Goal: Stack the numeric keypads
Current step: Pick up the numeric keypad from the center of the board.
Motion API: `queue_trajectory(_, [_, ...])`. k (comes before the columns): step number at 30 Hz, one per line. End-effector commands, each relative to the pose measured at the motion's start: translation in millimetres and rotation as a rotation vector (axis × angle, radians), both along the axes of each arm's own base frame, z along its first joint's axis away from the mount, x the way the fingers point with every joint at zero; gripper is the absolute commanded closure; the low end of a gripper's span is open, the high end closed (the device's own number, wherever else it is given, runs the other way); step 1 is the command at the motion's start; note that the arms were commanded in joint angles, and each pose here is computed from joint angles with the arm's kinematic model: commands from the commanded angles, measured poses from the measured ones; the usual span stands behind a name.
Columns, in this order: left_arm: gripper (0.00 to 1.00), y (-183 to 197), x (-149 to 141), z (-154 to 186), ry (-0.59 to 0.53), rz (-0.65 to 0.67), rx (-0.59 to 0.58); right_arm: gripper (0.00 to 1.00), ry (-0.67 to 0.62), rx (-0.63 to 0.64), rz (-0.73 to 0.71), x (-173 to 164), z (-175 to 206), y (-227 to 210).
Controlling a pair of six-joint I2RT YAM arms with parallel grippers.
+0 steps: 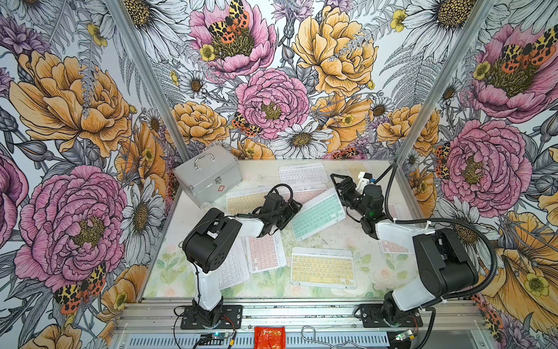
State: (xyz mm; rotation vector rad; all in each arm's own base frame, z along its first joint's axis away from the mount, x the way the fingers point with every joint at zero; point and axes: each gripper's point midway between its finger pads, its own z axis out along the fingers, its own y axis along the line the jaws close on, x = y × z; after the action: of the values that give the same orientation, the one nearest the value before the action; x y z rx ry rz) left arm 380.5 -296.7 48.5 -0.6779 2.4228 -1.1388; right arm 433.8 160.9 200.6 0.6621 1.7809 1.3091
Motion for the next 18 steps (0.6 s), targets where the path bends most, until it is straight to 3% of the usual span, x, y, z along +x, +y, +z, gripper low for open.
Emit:
queue_trajectory(1, [0.01, -8, -43, -48, 0.173, -0.072, 0.031, 0.08, 0.100, 0.034, 0.086, -17, -24, 30])
queue_trajectory(10, [0.01, -5, -43, -47, 0.172, -0.069, 0.029, 0.10, 0.116, -0.003, 0.078, -29, -19, 26])
queue_trajectory(18, [0.01, -5, -43, -49, 0.177, -0.070, 0.031, 0.17, 0.177, -0.135, 0.089, -47, -17, 15])
